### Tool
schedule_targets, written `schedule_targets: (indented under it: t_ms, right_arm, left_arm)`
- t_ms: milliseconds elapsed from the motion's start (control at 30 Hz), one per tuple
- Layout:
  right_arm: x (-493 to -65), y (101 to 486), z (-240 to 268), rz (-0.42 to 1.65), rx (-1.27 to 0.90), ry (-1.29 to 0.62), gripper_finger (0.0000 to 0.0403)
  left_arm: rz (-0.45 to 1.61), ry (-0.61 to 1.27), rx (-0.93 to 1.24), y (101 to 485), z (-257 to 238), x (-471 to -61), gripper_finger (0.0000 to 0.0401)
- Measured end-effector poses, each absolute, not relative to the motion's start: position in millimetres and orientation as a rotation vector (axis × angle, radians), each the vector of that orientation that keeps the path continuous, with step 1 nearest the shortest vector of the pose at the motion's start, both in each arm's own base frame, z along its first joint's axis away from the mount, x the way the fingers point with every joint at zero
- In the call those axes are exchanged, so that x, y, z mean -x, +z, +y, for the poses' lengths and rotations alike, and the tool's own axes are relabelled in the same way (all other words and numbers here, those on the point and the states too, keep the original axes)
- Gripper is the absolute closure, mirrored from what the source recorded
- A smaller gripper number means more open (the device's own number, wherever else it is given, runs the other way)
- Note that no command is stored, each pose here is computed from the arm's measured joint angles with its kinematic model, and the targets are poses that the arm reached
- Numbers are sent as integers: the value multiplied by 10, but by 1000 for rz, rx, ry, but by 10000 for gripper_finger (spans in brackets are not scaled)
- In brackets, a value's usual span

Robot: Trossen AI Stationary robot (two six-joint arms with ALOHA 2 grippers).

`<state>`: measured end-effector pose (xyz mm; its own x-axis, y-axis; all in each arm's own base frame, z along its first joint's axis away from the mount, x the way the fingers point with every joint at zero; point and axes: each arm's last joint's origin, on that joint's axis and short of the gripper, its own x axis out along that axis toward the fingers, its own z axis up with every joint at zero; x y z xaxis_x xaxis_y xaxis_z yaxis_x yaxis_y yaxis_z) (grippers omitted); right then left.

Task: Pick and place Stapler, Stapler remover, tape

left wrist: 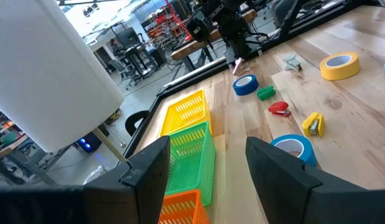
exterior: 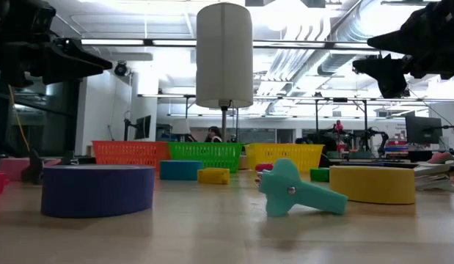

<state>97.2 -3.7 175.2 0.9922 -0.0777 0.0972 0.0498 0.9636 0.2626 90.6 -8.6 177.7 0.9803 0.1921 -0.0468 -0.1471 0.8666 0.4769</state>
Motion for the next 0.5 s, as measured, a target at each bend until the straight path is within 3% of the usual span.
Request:
schedule_targets:
  t_ms: [367, 500]
  right_arm:
    - [-972, 1751, -37, -107, -263, -65, 151]
    - [-972, 1752, -37, -110, -364, -59, 151]
  left_arm:
    - [93, 178, -491, 1777, -86, -906, 194]
    - [93, 178, -491, 1777, -86, -906, 194]
